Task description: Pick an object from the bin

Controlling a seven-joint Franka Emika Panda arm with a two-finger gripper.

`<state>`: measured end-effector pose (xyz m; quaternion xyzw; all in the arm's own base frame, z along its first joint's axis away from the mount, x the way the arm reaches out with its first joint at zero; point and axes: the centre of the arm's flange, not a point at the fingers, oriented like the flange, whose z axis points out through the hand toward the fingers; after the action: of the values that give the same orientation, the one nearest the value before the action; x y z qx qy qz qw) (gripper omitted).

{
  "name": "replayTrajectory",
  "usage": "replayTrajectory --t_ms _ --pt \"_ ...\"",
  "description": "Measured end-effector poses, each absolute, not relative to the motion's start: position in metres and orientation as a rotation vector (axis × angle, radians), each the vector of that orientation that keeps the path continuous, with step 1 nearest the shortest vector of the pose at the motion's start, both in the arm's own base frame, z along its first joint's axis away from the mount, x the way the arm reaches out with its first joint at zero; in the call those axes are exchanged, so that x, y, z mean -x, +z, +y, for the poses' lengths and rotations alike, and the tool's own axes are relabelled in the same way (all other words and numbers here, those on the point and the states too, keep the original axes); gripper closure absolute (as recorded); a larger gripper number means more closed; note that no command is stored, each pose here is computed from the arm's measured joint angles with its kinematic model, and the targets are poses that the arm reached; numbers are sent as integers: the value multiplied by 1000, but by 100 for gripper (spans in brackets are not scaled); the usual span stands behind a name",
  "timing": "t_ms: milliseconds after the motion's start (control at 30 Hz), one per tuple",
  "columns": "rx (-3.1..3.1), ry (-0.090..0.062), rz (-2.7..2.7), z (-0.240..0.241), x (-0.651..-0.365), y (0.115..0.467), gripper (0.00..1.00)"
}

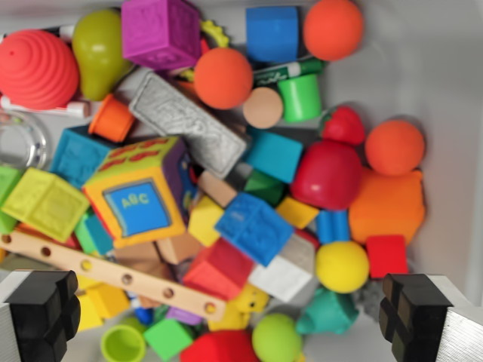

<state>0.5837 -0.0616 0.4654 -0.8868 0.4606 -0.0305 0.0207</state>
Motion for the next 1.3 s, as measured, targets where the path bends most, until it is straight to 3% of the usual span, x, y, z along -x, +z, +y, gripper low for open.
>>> replayTrajectory --t_ms 467,1300 --pt "2751 -93 1427 -61 -584 465 0" --pt "2846 -60 1250 -33 -577 427 0"
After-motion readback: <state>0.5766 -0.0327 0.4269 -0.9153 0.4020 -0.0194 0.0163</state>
